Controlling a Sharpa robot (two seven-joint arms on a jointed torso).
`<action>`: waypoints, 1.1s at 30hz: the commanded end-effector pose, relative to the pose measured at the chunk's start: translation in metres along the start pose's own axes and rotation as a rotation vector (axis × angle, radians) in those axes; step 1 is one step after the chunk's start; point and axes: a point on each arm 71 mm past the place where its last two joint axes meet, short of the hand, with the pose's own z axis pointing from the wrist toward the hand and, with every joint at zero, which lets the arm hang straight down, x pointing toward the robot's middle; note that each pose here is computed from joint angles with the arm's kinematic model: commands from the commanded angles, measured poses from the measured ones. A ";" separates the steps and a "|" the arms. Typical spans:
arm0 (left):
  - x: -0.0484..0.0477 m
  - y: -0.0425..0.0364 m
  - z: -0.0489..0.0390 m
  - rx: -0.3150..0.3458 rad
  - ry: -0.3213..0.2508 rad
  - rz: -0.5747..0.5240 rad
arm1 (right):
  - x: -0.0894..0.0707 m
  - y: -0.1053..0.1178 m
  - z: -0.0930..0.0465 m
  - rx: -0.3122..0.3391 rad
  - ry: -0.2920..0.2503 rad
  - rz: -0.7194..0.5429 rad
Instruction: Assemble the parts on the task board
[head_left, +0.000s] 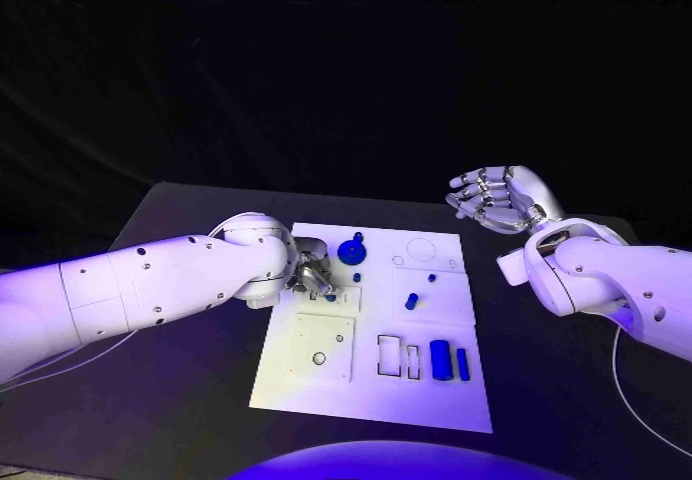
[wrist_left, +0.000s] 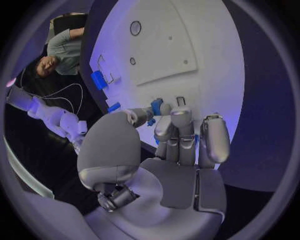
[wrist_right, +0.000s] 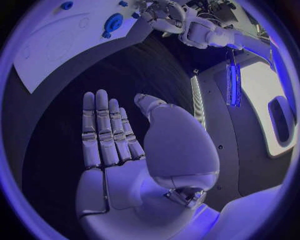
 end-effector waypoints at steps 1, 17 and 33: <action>0.0032 -0.0019 0.0011 0.005 0.023 0.001 | 0.001 0.000 0.000 -0.007 0.013 0.000; 0.0038 -0.0015 0.0018 0.005 0.036 -0.001 | 0.001 0.000 -0.001 -0.005 0.012 0.002; 0.0024 0.0004 0.0027 0.000 0.029 -0.007 | 0.002 -0.001 -0.001 -0.003 0.015 0.004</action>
